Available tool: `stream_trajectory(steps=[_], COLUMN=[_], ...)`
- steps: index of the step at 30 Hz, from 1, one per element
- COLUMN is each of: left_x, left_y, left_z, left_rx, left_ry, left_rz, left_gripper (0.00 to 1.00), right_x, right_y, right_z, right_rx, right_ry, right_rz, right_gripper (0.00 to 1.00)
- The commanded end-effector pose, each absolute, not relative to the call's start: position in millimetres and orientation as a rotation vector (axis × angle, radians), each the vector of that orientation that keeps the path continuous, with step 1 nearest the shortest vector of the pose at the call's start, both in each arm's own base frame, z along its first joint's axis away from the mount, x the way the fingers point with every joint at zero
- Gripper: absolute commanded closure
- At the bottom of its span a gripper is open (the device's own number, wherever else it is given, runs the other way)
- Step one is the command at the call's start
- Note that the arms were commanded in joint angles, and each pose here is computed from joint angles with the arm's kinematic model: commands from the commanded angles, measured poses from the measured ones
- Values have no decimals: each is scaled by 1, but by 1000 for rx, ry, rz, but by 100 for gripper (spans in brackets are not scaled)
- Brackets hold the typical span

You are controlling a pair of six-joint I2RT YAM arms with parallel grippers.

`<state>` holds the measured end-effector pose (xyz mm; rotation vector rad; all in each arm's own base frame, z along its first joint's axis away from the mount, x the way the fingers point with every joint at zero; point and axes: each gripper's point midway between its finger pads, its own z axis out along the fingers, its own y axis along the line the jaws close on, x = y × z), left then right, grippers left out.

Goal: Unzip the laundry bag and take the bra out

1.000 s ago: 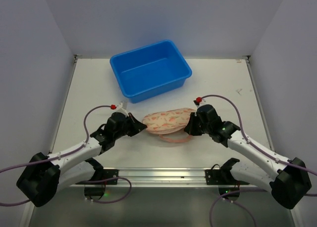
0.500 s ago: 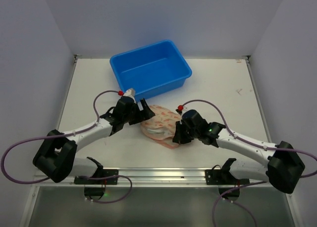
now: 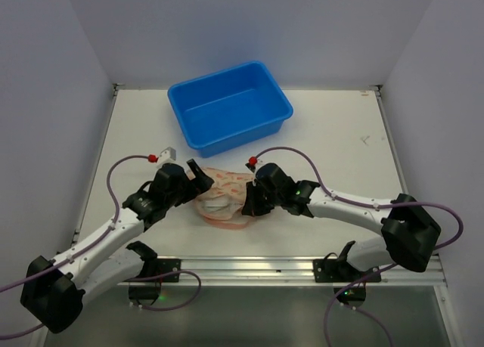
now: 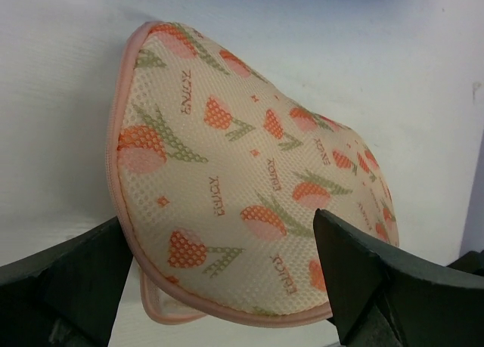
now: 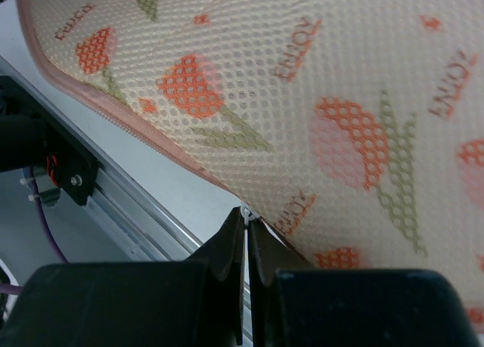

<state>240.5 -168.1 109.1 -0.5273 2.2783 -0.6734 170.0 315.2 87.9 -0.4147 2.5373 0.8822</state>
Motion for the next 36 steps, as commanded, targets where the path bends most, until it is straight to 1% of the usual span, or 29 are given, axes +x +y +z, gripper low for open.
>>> stream_trajectory(steps=[1, 5, 6, 9, 12, 14, 16, 17, 18, 20, 24, 27, 31, 34, 36], left_x=[248, 252, 256, 255, 250, 240, 230, 218, 213, 197, 184, 185, 195, 209, 214], left_y=[-125, -102, -100, -98, -109, -127, -139, -151, -157, -169, -186, -196, -200, -199, -198], left_z=[120, 130, 141, 147, 156, 153, 144, 133, 126, 111, 97, 84, 68, 69, 67], left_rx=[-625, -616, -626, -627, -612, -594, -596, -606, -612, -640, -645, -652, -680, -693, -693], left_ry=[2186, 2187, 2173, 2180, 2206, 2245, 2281, 2317, 2335, 2366, 2369, 2361, 2349, 2302, 2296], left_rz=[-448, -289, -283, -269, -350, -488, -584, -687, -735, -837, -903, -906, -893, -861, -833], left_gripper=[0, 0, 0, 0, 0, 0, 0, 0, 0, 2, 4, 4, 3, 3, 7], right_x=[178, 177, 177, 179, 182, 185, 187, 188, 188, 189, 191, 191, 188, 185, 183], right_y=[334, 333, 333, 336, 341, 342, 344, 344, 344, 344, 343, 343, 341, 336, 333], right_z=[110, 109, 109, 109, 109, 107, 108, 106, 104, 103, 98, 92, 90, 91, 90], right_rx=[-413, -410, -408, -396, -384, -372, -365, -363, -364, -366, -367, -373, -382, -389, -386], right_ry=[2457, 2458, 2458, 2454, 2454, 2448, 2445, 2447, 2452, 2455, 2464, 2482, 2496, 2505, 2514], right_rz=[968, 969, 970, 973, 982, 977, 976, 971, 964, 957, 931, 919, 911, 903, 898], right_gripper=[100, 100, 100, 100, 100, 100, 100, 100, 100, 100, 100, 100, 100, 100, 100])
